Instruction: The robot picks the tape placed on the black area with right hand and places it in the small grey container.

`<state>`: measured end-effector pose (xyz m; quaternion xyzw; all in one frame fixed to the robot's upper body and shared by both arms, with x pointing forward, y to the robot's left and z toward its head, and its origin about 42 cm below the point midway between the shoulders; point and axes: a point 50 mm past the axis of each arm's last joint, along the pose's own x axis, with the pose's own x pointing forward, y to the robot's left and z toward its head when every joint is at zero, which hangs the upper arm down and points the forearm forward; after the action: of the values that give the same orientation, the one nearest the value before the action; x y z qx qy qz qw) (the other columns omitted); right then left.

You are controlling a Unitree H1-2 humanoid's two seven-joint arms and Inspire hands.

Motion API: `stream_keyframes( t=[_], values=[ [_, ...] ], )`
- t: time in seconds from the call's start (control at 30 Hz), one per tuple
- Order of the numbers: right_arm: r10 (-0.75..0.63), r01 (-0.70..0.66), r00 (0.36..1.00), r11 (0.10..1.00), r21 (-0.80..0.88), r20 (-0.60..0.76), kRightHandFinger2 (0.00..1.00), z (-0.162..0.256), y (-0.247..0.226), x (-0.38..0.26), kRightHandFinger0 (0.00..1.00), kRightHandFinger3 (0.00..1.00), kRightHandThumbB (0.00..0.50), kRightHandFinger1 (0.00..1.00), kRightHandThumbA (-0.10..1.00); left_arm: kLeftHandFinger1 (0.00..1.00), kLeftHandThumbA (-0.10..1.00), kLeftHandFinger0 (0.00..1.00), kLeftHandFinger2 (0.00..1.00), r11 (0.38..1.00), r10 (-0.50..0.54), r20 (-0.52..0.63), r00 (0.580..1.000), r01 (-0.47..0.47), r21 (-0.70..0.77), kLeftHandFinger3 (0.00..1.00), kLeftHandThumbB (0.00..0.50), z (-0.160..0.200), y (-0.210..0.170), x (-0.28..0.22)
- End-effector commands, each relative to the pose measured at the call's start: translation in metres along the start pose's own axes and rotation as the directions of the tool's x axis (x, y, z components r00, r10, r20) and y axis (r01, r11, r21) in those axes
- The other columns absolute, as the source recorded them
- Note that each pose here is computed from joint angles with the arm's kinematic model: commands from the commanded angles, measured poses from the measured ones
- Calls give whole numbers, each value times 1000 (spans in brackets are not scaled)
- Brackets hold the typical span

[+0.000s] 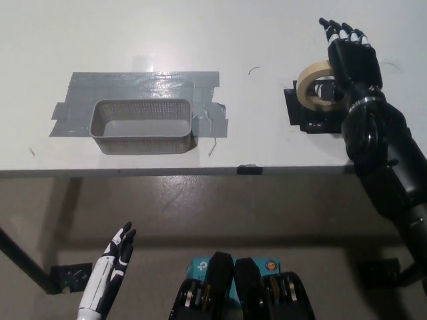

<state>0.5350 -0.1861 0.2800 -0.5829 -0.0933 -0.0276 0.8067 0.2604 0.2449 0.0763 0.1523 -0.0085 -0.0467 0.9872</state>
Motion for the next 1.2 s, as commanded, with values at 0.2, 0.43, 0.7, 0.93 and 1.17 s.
stream_keyframes(
  t=[0.2,0.43,0.7,0.93,1.17],
  values=[
    [-103,103,995,990,-97,9,1000,4,-41,29,1000,1000,416,1000,710,1000,1000,1000,1000,1000,11,73,997,-13,18,1000,162,12,8,2],
    [-51,50,999,992,-116,-7,1000,-2,-40,34,1000,1000,409,1000,612,1000,1000,1000,1000,1000,5,71,997,-6,10,1000,161,13,7,3],
    [6,-7,1000,991,-131,-8,1000,-7,-32,37,1000,1000,430,1000,593,1000,1000,1000,1000,1000,-4,75,997,3,18,1000,157,13,8,6],
    [103,-106,994,987,-120,-27,1000,-8,-36,55,1000,1000,437,1000,457,1000,1000,1000,1000,1000,-8,88,996,7,16,1000,147,15,9,9],
    [30,-29,1000,985,-172,5,284,-18,-42,65,8,342,273,135,-100,1000,1000,1000,1000,1000,-13,93,996,11,23,1000,135,20,7,11]
  ],
)
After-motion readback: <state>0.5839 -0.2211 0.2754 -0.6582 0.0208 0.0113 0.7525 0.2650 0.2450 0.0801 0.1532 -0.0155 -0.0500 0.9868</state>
